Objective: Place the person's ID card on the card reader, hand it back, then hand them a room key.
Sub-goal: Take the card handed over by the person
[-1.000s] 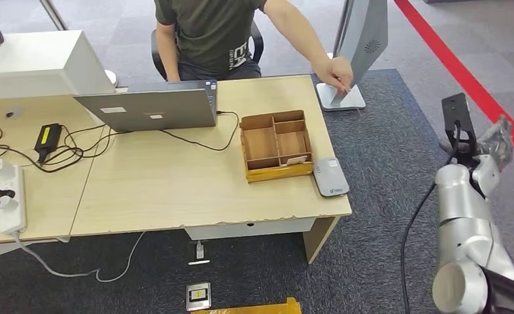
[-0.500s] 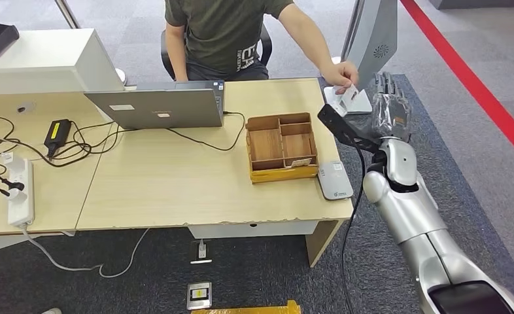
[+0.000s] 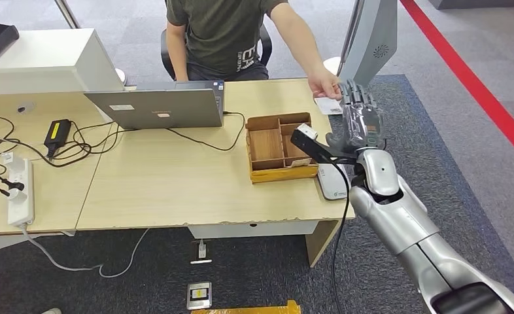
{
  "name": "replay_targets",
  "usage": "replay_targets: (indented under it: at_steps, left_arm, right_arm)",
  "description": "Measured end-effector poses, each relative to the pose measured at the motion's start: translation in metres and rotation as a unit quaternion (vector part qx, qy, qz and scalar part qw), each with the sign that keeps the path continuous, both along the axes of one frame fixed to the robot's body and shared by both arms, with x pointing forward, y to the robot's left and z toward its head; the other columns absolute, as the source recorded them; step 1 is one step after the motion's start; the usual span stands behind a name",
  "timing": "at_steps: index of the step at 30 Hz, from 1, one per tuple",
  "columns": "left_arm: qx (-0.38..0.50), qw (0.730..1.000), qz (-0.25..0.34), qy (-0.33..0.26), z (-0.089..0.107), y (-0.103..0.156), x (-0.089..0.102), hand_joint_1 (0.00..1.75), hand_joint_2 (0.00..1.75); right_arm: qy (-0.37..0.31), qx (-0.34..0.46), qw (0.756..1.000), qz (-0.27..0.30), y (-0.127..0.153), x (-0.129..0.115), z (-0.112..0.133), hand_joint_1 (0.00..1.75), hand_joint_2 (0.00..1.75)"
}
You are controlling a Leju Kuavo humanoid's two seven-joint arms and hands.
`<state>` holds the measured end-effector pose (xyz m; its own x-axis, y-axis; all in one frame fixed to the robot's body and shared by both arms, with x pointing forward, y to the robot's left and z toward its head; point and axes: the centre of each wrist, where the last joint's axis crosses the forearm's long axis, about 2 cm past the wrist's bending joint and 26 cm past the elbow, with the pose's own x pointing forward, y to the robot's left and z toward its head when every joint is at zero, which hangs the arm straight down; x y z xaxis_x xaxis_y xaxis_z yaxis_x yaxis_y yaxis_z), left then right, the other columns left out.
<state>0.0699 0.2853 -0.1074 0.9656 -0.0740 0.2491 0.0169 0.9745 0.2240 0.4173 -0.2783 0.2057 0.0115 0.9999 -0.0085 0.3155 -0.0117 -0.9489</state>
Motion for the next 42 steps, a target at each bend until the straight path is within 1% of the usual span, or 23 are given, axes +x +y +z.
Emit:
replay_targets:
  at_steps: [9, 16, 20, 42]
  left_arm:
    - [0.001, 1.000, -0.001, 0.002, 0.000, 0.000, 0.000, 0.00, 1.75]
    - [0.002, 1.000, 0.003, 0.005, 0.000, 0.000, 0.000, 0.00, 1.75]
    - [0.003, 1.000, 0.005, 0.009, 0.000, 0.000, 0.000, 0.00, 1.75]
    - [0.002, 1.000, 0.001, 0.010, 0.000, 0.000, 0.000, 0.00, 1.75]
  right_arm:
    - [-0.007, -0.017, 1.000, 0.015, 0.006, 0.001, -0.002, 0.00, 1.75]
    - [-0.007, -0.011, 1.000, 0.018, 0.006, 0.003, -0.007, 0.00, 1.75]
    - [-0.005, -0.005, 1.000, 0.021, 0.005, 0.004, -0.014, 1.74, 1.75]
    - [0.037, -0.029, 0.999, 0.009, -0.004, -0.002, -0.041, 1.75, 1.75]
